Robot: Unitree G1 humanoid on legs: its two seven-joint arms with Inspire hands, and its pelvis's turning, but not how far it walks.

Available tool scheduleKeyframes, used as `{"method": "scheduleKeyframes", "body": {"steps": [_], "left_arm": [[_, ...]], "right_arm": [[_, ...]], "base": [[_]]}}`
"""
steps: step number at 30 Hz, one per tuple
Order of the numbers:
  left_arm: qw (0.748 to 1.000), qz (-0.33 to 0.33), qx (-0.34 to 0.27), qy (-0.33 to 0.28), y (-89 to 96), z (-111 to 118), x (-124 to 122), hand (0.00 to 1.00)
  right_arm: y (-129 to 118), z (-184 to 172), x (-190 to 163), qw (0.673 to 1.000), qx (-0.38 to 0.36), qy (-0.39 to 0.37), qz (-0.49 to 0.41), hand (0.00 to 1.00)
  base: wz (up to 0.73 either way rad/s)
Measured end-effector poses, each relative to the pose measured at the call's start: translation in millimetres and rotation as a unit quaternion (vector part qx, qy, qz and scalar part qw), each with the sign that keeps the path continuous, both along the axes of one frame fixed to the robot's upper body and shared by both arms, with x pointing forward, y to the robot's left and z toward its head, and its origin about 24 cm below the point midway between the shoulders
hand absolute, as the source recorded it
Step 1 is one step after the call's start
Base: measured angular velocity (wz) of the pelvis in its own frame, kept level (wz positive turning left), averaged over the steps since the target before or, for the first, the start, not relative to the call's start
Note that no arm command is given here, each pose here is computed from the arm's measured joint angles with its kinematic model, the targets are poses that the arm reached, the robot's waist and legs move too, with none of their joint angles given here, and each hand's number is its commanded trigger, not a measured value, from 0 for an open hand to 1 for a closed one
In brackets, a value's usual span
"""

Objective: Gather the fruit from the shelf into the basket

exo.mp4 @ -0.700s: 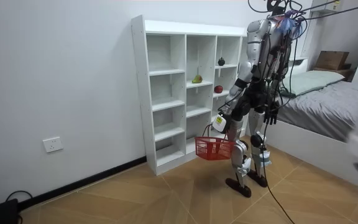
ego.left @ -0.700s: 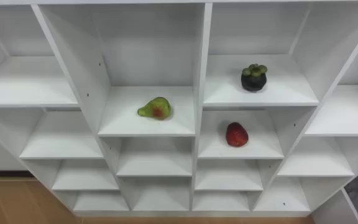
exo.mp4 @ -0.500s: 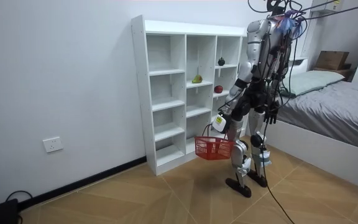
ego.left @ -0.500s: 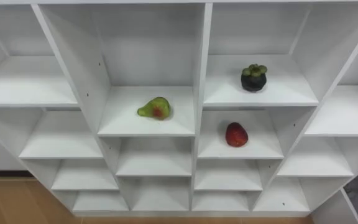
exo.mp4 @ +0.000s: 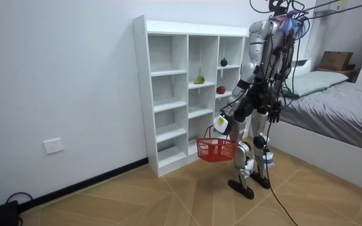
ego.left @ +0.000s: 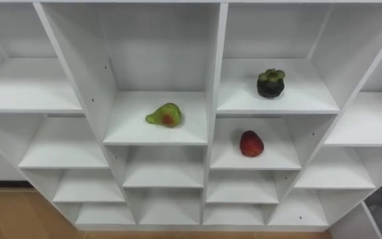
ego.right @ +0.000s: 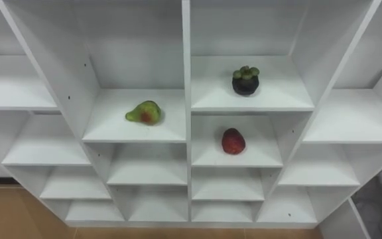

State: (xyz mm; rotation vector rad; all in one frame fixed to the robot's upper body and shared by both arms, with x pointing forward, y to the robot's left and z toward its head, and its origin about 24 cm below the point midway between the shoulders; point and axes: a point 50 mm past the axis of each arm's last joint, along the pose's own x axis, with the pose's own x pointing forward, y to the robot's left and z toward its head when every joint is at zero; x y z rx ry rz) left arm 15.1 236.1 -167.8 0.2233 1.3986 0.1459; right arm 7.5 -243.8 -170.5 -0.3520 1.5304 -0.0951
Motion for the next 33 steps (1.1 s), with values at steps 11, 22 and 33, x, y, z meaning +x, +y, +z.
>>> {"method": "scheduleKeyframes", "body": {"steps": [11,22,33], "left_arm": [[0.999,-0.008,0.016,-0.051,1.3,3,11,1.0],[0.994,-0.001,0.002,-0.107,1.2,6,22,1.0],[0.99,-0.005,-0.004,-0.138,0.3,9,29,1.0]], "right_arm": [[-8,8,42,0.983,-0.028,-0.157,-0.09,0.0],[-16,49,117,0.924,-0.084,-0.371,-0.045,0.0],[5,130,148,0.811,-0.103,-0.574,0.048,0.0]], "base": [[0.0],[-0.05],[-0.05]]}}
